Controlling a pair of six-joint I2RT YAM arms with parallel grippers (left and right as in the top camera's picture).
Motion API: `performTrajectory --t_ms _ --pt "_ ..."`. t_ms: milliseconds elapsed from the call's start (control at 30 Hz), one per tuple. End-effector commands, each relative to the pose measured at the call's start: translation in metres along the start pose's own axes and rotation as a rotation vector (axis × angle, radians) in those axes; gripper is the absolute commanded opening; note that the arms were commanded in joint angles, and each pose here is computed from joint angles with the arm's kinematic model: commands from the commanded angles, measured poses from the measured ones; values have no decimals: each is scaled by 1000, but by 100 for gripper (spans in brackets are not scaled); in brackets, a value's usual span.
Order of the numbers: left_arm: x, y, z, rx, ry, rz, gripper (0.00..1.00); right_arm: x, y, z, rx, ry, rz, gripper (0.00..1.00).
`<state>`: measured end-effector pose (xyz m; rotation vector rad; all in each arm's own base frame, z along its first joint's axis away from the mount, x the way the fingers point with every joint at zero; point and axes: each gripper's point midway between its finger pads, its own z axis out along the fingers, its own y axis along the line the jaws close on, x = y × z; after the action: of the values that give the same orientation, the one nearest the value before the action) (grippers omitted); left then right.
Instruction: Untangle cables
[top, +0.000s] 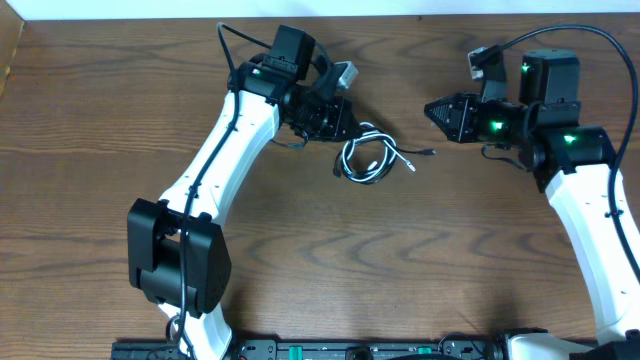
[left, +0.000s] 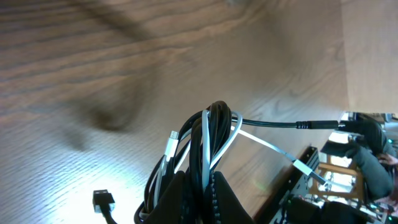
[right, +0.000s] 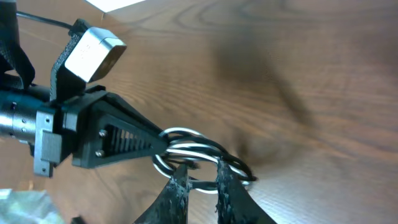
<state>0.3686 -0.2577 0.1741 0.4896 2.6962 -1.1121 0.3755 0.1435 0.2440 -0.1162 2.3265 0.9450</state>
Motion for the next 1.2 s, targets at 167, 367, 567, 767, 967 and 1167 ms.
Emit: performTrajectory --t_ms 167,367,567,767,967,1167 --pt "1 -24 11 62 2 -34 8 30 8 45 14 129 160 13" --pt "-6 -22 11 53 -22 -79 8 53 1 74 51 214 275 10" --pt "-10 -24 10 59 -35 -92 7 71 -6 94 77 275 319 10" --pt "-10 -27 11 72 -33 -104 7 79 -18 112 113 294 382 9" --pt "-11 -31 11 93 -34 -122 7 69 -23 114 107 258 385 10" --pt "-28 -69 -9 362 -58 -75 8 75 -51 112 244 243 397 11"
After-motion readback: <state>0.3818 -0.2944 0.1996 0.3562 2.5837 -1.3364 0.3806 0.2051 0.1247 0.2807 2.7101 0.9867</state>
